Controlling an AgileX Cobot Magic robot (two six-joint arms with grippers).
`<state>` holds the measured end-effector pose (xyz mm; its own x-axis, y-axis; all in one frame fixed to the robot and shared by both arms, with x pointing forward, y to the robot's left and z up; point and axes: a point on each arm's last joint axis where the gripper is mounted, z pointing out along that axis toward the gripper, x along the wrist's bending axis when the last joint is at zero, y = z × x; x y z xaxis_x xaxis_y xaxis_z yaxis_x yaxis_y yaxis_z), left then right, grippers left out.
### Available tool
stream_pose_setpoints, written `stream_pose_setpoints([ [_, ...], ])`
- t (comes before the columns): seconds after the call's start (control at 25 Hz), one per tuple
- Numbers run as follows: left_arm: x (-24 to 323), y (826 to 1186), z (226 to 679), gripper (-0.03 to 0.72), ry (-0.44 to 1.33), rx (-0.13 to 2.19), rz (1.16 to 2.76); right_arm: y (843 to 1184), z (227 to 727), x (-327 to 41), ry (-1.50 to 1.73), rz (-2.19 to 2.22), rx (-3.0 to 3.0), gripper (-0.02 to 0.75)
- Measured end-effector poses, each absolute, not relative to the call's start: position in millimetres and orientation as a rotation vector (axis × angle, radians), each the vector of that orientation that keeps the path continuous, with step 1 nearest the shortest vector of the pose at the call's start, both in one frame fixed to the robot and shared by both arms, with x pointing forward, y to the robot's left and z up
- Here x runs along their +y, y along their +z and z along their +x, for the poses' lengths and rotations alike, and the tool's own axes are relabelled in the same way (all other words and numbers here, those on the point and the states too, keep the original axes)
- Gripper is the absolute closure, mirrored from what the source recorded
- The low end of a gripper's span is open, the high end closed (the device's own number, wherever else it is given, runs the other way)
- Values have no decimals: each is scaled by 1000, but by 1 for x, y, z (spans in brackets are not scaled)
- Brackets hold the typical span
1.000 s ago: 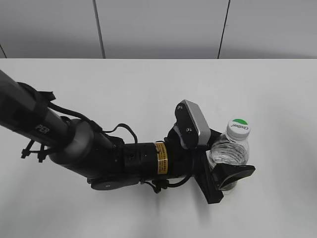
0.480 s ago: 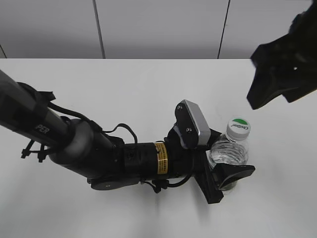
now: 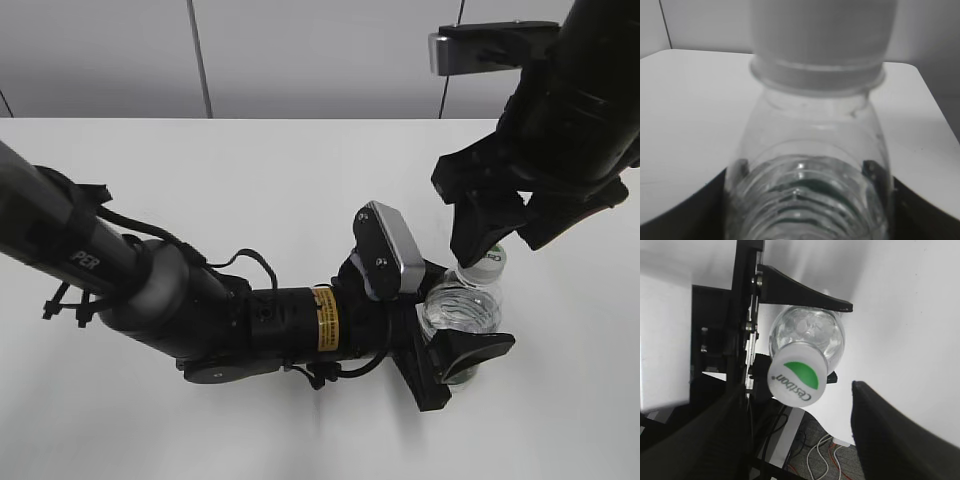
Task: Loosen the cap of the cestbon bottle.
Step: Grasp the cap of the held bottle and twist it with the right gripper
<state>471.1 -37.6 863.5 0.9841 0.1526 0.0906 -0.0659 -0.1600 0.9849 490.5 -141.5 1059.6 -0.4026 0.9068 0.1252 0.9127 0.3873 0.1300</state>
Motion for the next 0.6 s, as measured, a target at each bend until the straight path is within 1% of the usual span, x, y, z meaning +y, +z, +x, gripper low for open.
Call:
stream_pose_setpoints([
  [0.28, -38, 864, 471, 171, 192, 65, 1721, 1046, 499, -137, -222, -1681, -2585, 239],
  [0.36, -38, 864, 471, 171, 192, 65, 1721, 1044, 500, -136, -223, -1676, -2589, 255],
  [0.44, -38, 864, 471, 171, 192, 65, 1721, 1044, 500, -136, -225, -1664, -2598, 298],
  [0.56, -38, 864, 471, 171, 192, 65, 1721, 1043, 501, -136, -227, -1642, -2614, 414],
  [0.6, -38, 864, 471, 171, 192, 65, 1721, 1043, 501, -136, -227, -1635, -2618, 438],
])
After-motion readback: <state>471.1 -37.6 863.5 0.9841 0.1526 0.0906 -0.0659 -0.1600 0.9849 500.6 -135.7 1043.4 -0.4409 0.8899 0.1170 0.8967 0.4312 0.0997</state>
